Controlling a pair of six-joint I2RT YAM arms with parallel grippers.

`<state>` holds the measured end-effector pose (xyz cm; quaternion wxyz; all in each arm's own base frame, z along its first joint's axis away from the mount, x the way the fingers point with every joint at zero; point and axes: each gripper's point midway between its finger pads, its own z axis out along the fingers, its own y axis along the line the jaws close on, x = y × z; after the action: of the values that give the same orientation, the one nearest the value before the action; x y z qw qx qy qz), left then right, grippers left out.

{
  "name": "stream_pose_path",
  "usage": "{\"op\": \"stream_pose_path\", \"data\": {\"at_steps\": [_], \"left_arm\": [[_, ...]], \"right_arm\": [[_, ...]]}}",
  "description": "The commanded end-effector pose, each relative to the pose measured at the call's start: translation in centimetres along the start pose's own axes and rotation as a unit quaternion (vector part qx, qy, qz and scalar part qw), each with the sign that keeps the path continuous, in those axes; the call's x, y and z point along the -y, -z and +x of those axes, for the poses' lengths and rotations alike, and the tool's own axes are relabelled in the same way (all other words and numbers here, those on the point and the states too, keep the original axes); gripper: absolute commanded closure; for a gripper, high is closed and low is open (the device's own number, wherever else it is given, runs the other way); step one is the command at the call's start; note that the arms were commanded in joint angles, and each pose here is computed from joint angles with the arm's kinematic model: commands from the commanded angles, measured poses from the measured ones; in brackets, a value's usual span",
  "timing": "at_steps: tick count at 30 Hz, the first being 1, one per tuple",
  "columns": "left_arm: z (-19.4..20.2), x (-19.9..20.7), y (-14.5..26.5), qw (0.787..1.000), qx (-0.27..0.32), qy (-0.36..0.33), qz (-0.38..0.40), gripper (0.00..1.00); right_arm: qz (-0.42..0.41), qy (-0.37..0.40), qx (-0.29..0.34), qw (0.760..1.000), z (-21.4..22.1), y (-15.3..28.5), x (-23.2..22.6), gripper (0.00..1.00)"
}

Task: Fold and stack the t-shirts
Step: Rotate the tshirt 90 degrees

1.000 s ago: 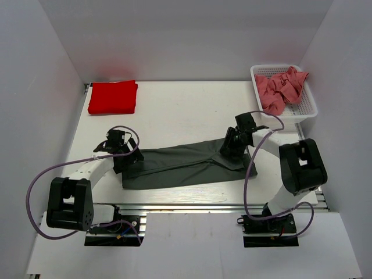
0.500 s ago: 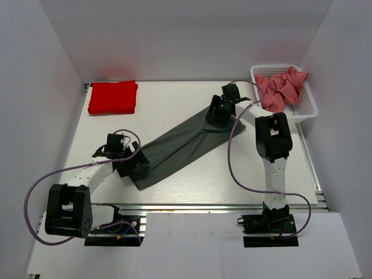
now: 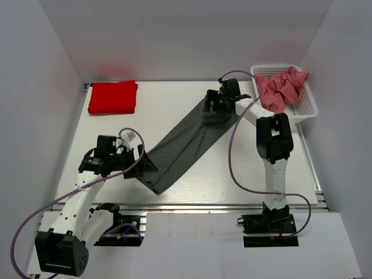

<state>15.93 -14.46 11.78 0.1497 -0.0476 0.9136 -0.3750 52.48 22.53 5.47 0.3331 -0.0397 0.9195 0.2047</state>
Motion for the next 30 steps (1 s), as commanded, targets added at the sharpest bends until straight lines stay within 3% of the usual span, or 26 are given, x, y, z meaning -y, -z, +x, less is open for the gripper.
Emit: {"op": "stream_pose_path", "data": {"at_steps": [1, 6, 12, 16, 20, 30], "left_arm": [[-3.8, 1.7, 2.5, 0.993, 0.078, -0.088, -0.022, 0.00], [-9.1, 0.4, 4.6, 0.972, 0.193, -0.071, -0.116, 0.00], [-11.6, -0.5, 4.6, 0.962, 0.229, -0.053, -0.138, 0.00], [-11.0, -2.2, 3.5, 0.964, 0.207, -0.037, -0.160, 0.00], [-9.5, -3.8, 2.4, 0.968, 0.184, -0.024, -0.172, 0.00], [-9.2, -3.2, 2.1, 0.970, 0.193, -0.032, -0.144, 0.00]], "right_arm": [[-0.013, 0.048, 0.091, 0.995, -5.6, 5.1, -2.9, 0.10], [-0.003, 0.048, 0.053, 0.997, -2.8, 7.2, -5.6, 0.10], [-0.059, 0.076, -0.054, 0.994, 6.2, 6.8, -12.8, 0.10], [-0.049, 0.042, -0.099, 0.993, 9.6, 5.7, -14.3, 0.10], [0.103, -0.012, -0.070, 0.992, 8.9, 5.8, -9.7, 0.10], [0.200, -0.124, -0.034, 0.971, 7.3, 7.0, -4.2, 0.10]]}}
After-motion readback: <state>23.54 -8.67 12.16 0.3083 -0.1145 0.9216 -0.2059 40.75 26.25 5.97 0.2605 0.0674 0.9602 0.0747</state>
